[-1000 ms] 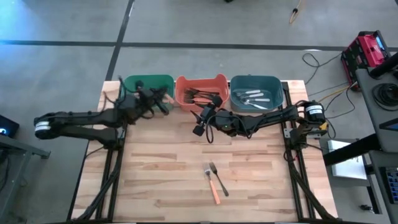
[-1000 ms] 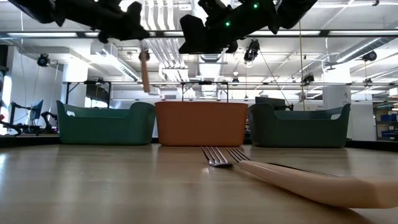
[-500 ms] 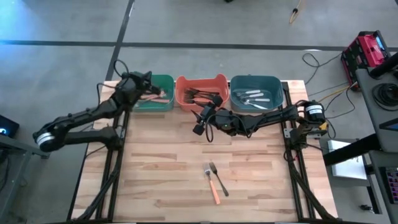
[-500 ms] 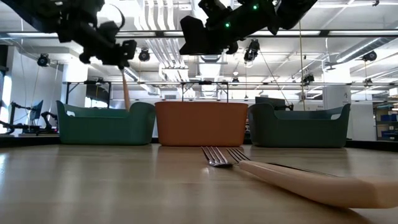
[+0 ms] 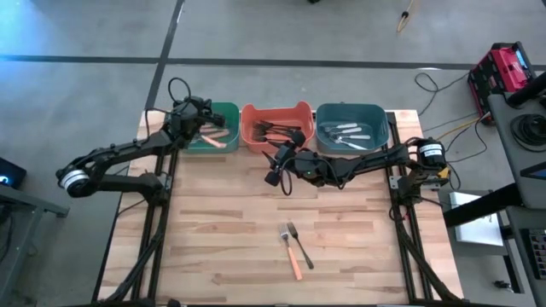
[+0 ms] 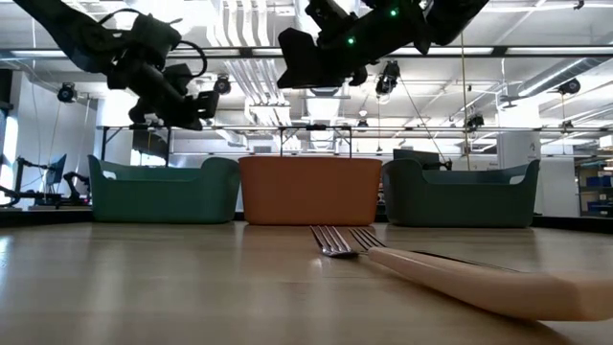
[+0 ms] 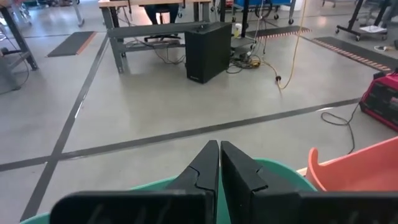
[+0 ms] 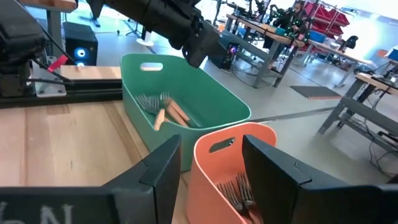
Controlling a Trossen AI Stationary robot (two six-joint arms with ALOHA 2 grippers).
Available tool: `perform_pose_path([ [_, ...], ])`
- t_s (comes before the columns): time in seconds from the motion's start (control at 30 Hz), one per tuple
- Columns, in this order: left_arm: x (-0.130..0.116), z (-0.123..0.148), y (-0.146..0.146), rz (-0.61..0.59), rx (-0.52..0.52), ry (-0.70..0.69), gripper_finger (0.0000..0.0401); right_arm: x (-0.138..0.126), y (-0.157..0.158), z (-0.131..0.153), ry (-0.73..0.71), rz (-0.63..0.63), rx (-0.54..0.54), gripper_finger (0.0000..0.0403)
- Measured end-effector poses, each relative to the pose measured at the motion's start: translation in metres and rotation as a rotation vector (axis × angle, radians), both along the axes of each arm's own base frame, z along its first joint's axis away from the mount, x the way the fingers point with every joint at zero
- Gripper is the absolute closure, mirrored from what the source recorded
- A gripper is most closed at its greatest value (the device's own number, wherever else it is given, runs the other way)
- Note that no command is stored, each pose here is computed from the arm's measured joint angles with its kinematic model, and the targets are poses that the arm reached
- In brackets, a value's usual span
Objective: Sort silverware by color (type)
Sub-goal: Put the black fork into the orange bin
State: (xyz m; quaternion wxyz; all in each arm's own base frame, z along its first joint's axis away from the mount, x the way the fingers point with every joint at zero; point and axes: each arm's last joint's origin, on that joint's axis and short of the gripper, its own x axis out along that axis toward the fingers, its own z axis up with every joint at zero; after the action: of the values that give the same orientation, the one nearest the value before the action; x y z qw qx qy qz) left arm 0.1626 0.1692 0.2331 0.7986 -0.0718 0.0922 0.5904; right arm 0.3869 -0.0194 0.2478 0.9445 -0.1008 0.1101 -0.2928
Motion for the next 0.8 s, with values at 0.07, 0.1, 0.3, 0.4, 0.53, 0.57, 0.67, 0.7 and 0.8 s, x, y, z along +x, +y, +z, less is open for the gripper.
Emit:
perform_pose_path([
  [0.07, 0.000, 0.000, 0.000, -0.003, 0.005, 0.011, 0.0401, 0.000, 0.000, 0.000, 0.004, 0.000, 0.000, 0.0241],
  [0.1, 0.000, 0.000, 0.000, -0.005, 0.007, 0.020, 0.0401, 0.000, 0.000, -0.001, 0.005, 0.000, 0.000, 0.0241],
  [0.3, -0.003, -0.001, -0.004, -0.055, -0.012, 0.106, 0.0401, 0.000, 0.000, -0.001, 0.010, -0.001, 0.000, 0.0241],
  [0.4, -0.002, 0.002, -0.005, -0.118, -0.066, 0.167, 0.0401, 0.000, -0.002, -0.002, 0.017, -0.004, 0.000, 0.0241],
  [0.53, 0.001, 0.014, -0.005, -0.222, -0.152, 0.289, 0.0401, 0.000, -0.002, -0.002, 0.018, -0.006, 0.000, 0.0241],
  [0.57, 0.002, 0.018, -0.005, -0.255, -0.178, 0.327, 0.0401, 0.000, -0.002, -0.002, 0.018, -0.006, 0.000, 0.0241],
  [0.67, 0.005, 0.027, -0.003, -0.324, -0.255, 0.477, 0.0401, 0.000, -0.002, -0.002, 0.018, -0.006, 0.000, 0.0241],
  [0.7, 0.005, 0.029, -0.002, -0.341, -0.284, 0.534, 0.0401, 0.000, -0.002, -0.002, 0.018, -0.006, 0.000, 0.0241],
  [0.8, 0.005, 0.029, 0.003, -0.402, -0.383, 0.706, 0.0401, -0.001, -0.002, -0.002, 0.027, -0.006, 0.000, 0.0241],
])
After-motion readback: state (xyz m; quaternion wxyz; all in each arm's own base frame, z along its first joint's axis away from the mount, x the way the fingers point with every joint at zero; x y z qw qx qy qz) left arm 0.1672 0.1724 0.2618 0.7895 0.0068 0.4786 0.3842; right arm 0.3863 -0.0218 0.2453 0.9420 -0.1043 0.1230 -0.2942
